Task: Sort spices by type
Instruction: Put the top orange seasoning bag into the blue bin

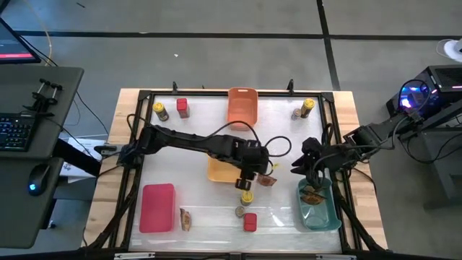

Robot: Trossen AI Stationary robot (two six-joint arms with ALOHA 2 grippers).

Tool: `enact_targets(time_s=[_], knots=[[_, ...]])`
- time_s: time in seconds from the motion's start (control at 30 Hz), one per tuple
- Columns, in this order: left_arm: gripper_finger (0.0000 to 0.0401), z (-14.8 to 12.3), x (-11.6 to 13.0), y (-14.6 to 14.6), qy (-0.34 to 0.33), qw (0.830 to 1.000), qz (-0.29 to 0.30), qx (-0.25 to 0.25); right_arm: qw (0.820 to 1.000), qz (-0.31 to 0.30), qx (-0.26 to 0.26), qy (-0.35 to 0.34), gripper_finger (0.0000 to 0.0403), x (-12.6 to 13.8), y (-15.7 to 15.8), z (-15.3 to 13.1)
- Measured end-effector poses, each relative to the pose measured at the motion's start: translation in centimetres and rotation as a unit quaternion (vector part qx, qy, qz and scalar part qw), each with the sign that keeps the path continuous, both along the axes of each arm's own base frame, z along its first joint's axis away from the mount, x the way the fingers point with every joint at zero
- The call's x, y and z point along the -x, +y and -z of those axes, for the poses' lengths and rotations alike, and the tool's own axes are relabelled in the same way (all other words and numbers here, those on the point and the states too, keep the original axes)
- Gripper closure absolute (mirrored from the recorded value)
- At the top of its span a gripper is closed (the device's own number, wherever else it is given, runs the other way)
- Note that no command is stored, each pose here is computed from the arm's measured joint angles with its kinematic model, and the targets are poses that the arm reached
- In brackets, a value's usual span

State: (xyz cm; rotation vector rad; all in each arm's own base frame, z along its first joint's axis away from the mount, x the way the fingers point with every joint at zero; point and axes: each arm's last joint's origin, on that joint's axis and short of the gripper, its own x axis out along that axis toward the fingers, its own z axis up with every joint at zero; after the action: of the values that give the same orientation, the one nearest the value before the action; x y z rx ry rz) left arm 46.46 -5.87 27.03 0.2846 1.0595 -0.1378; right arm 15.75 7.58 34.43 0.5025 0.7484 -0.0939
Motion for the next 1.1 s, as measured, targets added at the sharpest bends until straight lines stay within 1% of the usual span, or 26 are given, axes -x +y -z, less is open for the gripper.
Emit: enact_targets(time_s=[0.1,0.17,0.23,0.33,0.43,0.5,0.57,0.7,0.83,0.93,1.03,1.1], knots=[[0.0243,-1.6,2.0,0.5,0.044,0.999,-0.006,-0.004,1.000,-0.009,0.010,-0.017,0.0281,-0.3,0.1,-0.2],[0.0242,-2.9,3.3,0.8,0.059,0.998,-0.026,0.003,0.999,-0.025,0.023,-0.042,0.0281,-1.0,0.4,-0.4],[0.0242,-4.5,4.5,1.2,0.054,0.997,-0.047,0.019,0.995,-0.053,0.042,-0.068,0.0281,-2.3,1.0,-0.4],[0.0242,-6.9,6.4,1.3,0.009,0.996,-0.075,0.050,0.990,-0.099,0.066,-0.072,0.0281,-4.7,2.1,0.5],[0.0242,-9.1,8.8,1.0,-0.062,0.990,-0.094,0.081,0.988,-0.126,0.087,-0.019,0.0278,-6.1,2.7,2.4],[0.0242,-10.3,10.8,0.6,-0.109,0.983,-0.107,0.104,0.986,-0.137,0.097,0.022,0.0270,-6.6,2.9,3.7],[0.0242,-10.8,12.8,0.4,-0.150,0.973,-0.123,0.122,0.984,-0.146,0.093,0.047,0.0257,-7.1,3.2,4.5],[0.0242,-11.0,16.7,0.0,-0.221,0.951,-0.163,0.145,0.979,-0.164,0.091,0.075,0.0217,-7.7,3.7,5.6],[0.0242,-10.0,19.7,-0.1,-0.249,0.930,-0.221,0.153,0.974,-0.167,0.117,0.096,0.0171,-8.3,3.5,6.6],[0.0242,-9.2,21.2,-0.1,-0.256,0.918,-0.259,0.158,0.974,-0.143,0.126,0.120,0.0146,-8.9,3.1,7.4],[0.0242,-8.2,22.0,-0.3,-0.254,0.914,-0.276,0.158,0.972,-0.125,0.135,0.146,0.0136,-9.5,2.7,8.3],[0.0242,-7.7,22.1,-0.4,-0.249,0.913,-0.283,0.158,0.974,-0.109,0.128,0.154,0.0135,-10.0,2.5,8.8]])
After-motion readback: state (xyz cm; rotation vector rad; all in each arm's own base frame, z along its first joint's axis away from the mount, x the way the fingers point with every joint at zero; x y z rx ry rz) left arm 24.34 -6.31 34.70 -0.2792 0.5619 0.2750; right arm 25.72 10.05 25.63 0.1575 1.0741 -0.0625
